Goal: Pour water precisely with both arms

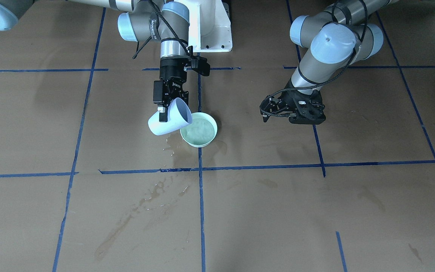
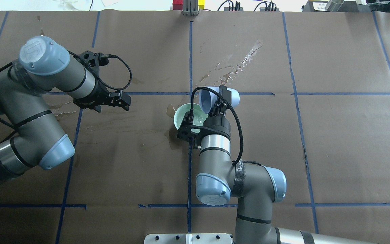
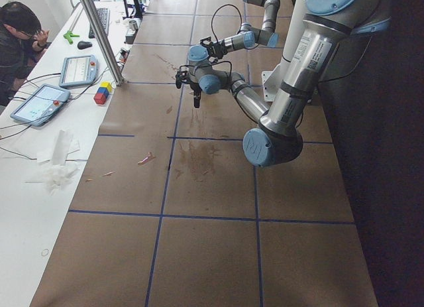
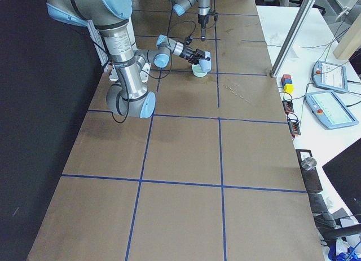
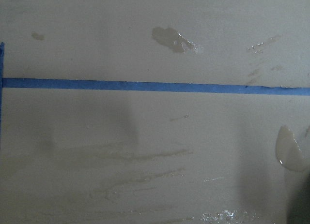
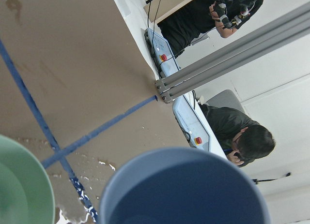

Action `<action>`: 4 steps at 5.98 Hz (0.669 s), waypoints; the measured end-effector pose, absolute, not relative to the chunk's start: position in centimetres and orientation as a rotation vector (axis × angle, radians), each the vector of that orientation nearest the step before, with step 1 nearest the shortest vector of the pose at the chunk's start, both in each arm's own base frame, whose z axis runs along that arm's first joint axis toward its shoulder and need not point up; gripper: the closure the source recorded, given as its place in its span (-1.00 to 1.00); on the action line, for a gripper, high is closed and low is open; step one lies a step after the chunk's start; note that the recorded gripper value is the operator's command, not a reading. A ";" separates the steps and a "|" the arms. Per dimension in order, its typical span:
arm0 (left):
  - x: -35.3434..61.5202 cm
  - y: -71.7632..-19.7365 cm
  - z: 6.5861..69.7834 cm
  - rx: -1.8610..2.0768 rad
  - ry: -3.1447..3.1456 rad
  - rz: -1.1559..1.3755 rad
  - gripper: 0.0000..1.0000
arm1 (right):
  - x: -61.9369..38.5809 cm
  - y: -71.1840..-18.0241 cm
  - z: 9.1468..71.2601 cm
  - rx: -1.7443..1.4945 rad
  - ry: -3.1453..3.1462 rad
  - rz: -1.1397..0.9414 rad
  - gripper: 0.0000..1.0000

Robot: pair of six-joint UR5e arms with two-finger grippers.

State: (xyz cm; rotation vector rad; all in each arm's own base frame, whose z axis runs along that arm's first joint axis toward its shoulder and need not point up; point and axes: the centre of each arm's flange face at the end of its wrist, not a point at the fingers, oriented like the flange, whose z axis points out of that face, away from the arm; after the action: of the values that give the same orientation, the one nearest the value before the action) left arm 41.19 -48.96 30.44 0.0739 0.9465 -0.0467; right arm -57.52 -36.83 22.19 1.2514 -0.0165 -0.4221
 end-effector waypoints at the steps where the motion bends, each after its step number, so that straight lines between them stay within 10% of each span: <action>1: 41.2 -49.0 30.4 0.074 0.947 -0.047 -1.00 | -56.7 -37.7 21.8 1.233 -0.171 -0.314 1.00; 4: 41.2 -49.0 30.4 0.074 0.947 -0.047 -1.00 | -50.8 -41.0 19.8 1.094 -0.553 -0.033 1.00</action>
State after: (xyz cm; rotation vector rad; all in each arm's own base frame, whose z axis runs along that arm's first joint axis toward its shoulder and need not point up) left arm 41.19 -48.95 30.41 0.0741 0.9470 -0.0469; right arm -50.79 -41.01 19.84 1.0938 -0.5529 -0.0331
